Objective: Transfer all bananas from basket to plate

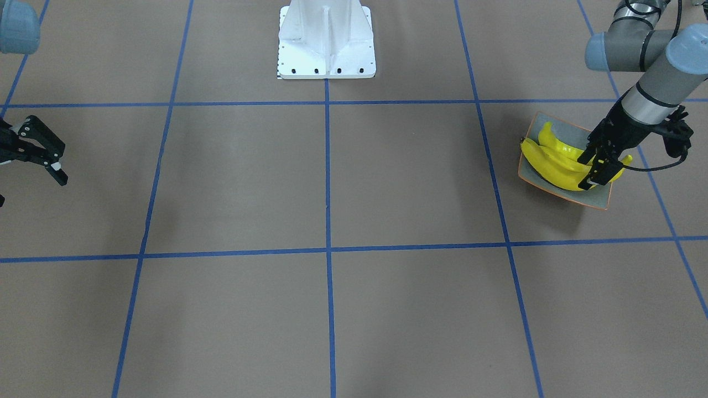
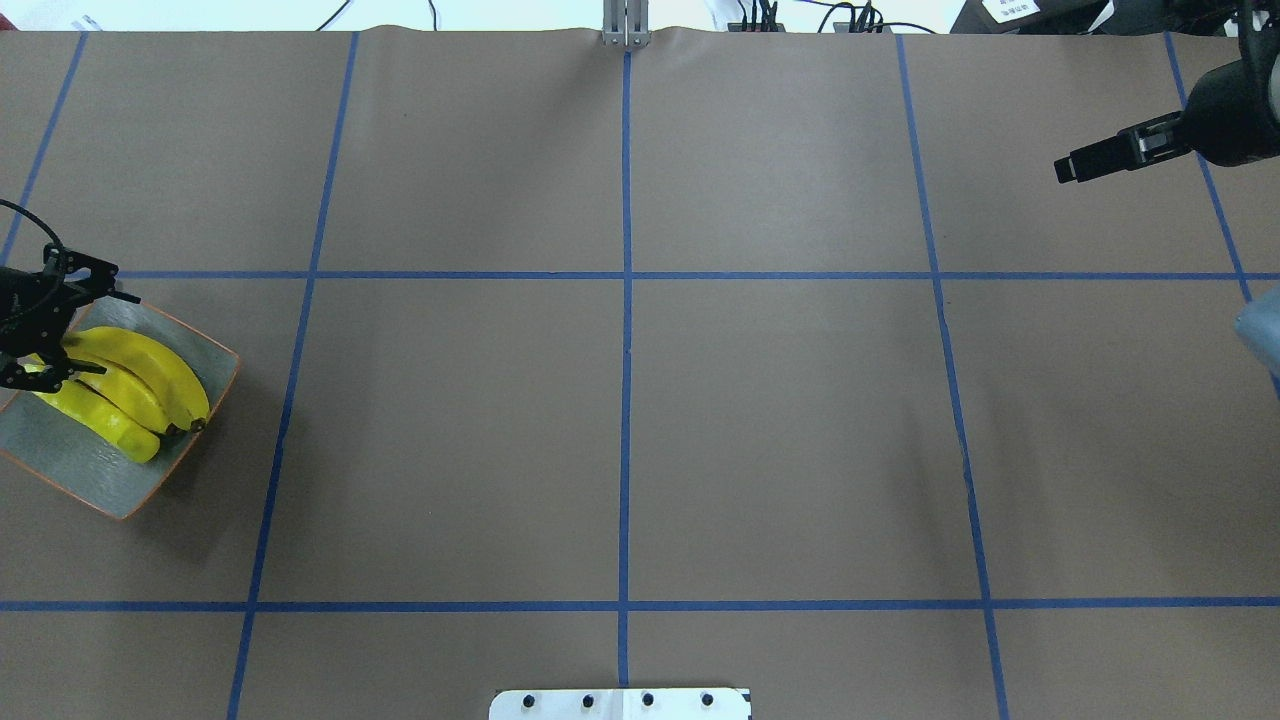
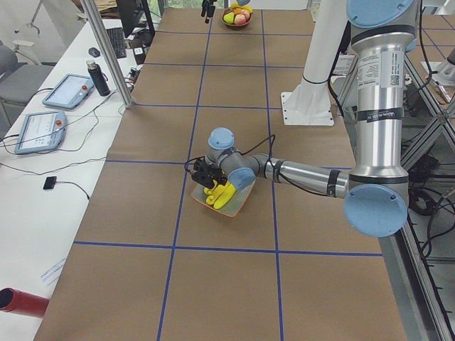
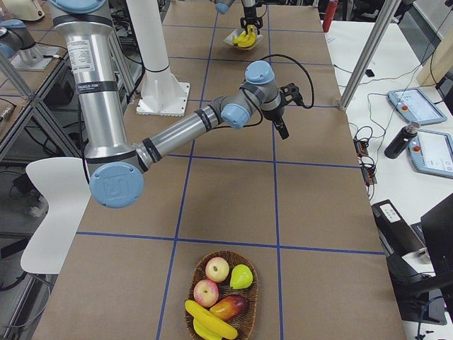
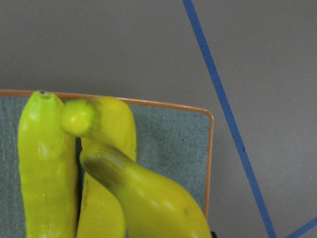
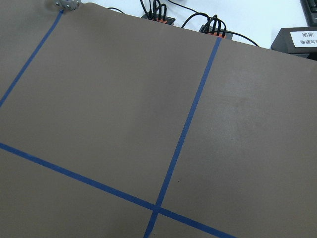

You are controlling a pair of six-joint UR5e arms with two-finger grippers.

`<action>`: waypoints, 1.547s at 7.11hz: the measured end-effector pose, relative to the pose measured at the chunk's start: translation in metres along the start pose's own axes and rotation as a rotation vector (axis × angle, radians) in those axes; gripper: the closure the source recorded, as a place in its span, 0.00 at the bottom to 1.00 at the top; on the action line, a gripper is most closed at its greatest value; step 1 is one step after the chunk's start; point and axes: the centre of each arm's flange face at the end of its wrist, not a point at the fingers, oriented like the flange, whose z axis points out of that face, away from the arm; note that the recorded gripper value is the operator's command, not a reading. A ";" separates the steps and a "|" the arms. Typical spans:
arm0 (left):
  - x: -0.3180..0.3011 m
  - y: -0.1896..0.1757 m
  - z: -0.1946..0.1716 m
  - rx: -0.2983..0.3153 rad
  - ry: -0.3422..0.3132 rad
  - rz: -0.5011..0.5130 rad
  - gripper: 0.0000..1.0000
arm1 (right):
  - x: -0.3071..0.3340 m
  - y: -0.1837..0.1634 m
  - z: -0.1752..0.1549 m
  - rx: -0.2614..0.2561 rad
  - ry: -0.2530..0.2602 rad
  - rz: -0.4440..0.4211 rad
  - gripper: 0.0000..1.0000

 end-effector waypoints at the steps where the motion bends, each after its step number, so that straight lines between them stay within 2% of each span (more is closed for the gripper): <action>1: 0.001 -0.002 -0.004 -0.001 0.006 0.020 0.00 | 0.002 0.000 -0.001 0.001 0.000 0.002 0.00; 3: 0.016 0.000 -0.034 -0.049 0.041 0.046 0.00 | 0.019 -0.002 -0.007 0.002 0.016 -0.004 0.00; 4: 0.030 0.009 -0.064 -0.086 0.088 0.090 0.00 | 0.046 0.000 -0.010 -0.016 0.020 -0.007 0.00; 6: 0.062 0.052 -0.120 -0.125 0.216 0.281 0.00 | 0.146 0.025 -0.020 -0.077 0.022 -0.019 0.00; 7: 0.079 0.072 -0.138 -0.134 0.273 0.357 0.00 | 0.205 0.054 -0.026 -0.108 0.042 -0.019 0.00; 8: 0.092 0.088 -0.147 -0.142 0.311 0.401 0.00 | 0.263 0.092 -0.034 -0.132 0.071 0.029 0.00; 9: 0.100 0.102 -0.150 -0.158 0.336 0.433 0.00 | 0.315 0.133 -0.050 -0.140 0.095 0.114 0.00; 11: 0.100 0.125 -0.147 -0.209 0.387 0.503 0.00 | 0.402 0.219 -0.079 -0.132 0.107 0.298 0.00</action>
